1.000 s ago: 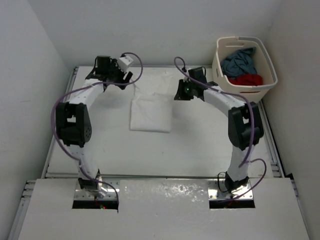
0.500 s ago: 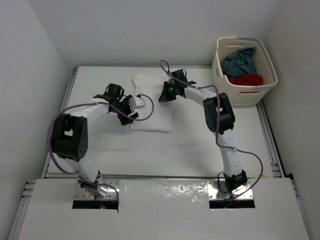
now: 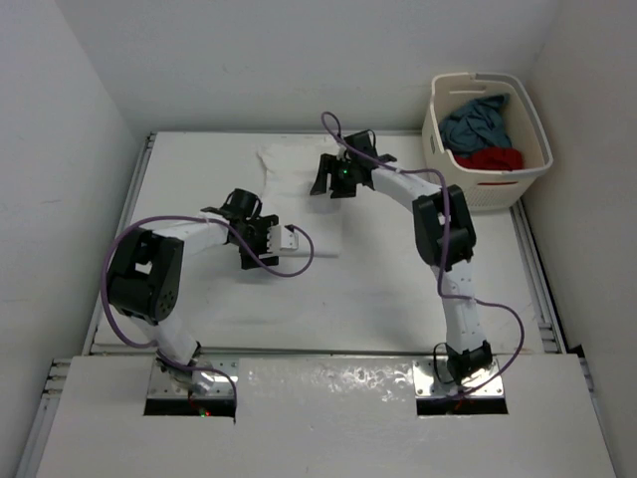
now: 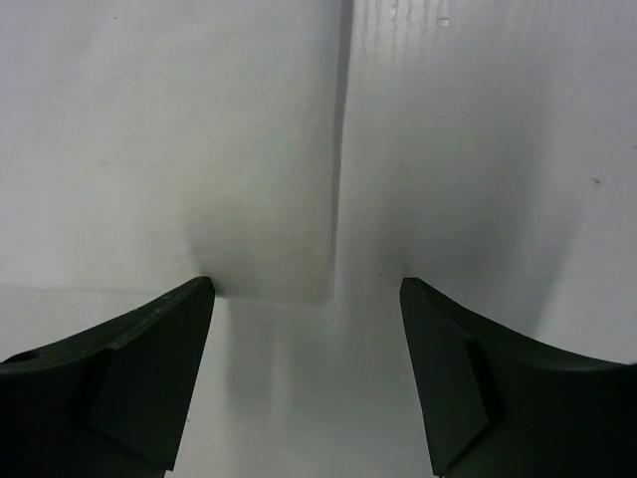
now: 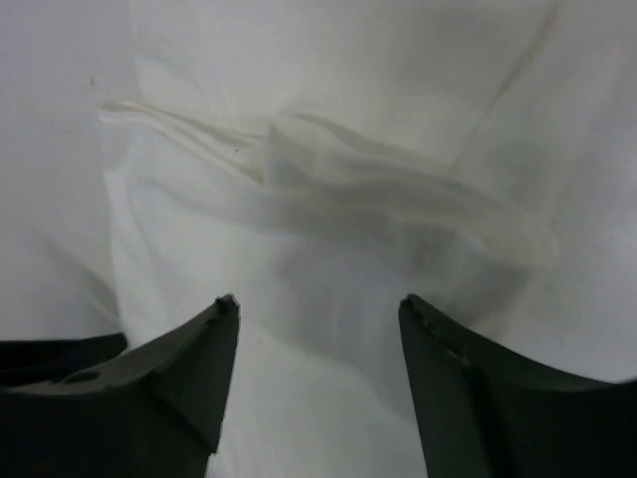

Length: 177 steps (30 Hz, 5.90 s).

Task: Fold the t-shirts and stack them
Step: Fold the folded rectangular tshirt in 1/3 of the way, then grab one side of the 2/3 rectangular tshirt with both arms, then fold the long partially folded tshirt into a neat square, then smooth out wrinkles on the folded tshirt

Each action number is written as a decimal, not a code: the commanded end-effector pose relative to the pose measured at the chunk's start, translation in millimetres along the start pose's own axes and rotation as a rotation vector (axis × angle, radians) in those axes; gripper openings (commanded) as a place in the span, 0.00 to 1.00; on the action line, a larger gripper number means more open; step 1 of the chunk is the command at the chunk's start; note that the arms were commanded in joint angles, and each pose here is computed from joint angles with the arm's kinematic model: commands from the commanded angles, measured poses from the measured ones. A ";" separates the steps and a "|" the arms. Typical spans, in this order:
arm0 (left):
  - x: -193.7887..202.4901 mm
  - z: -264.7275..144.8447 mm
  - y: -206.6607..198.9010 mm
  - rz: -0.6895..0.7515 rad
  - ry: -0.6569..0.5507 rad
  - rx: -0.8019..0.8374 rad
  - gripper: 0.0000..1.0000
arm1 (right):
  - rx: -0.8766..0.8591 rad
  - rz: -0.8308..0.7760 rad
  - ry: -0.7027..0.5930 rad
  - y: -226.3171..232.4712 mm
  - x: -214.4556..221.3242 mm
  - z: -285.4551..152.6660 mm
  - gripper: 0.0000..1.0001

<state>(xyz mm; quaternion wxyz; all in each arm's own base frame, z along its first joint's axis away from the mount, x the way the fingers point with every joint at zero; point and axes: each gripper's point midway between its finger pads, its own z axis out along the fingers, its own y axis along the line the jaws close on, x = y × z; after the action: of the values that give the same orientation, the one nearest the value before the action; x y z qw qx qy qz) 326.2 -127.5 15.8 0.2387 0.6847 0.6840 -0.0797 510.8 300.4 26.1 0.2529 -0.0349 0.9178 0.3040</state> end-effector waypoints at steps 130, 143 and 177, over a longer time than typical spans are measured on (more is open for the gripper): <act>-38.8 13.3 136.5 -1.054 -0.217 -0.211 0.34 | 0.051 0.272 -0.060 -15.8 33.0 -24.4 0.00; 1.7 9.3 152.5 -1.118 -0.156 -0.362 0.34 | 0.254 0.330 -0.081 -104.7 17.3 -30.0 0.00; -4.4 6.5 46.4 -1.085 -0.031 -0.196 0.39 | 0.200 0.196 0.122 -37.0 169.6 -93.1 0.00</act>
<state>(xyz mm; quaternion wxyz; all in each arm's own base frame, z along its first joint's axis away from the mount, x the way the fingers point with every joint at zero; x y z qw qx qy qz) 361.1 -142.0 22.7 0.2168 0.2006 0.9409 -0.1658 324.4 250.5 -5.2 0.1472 0.0469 0.9504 0.2700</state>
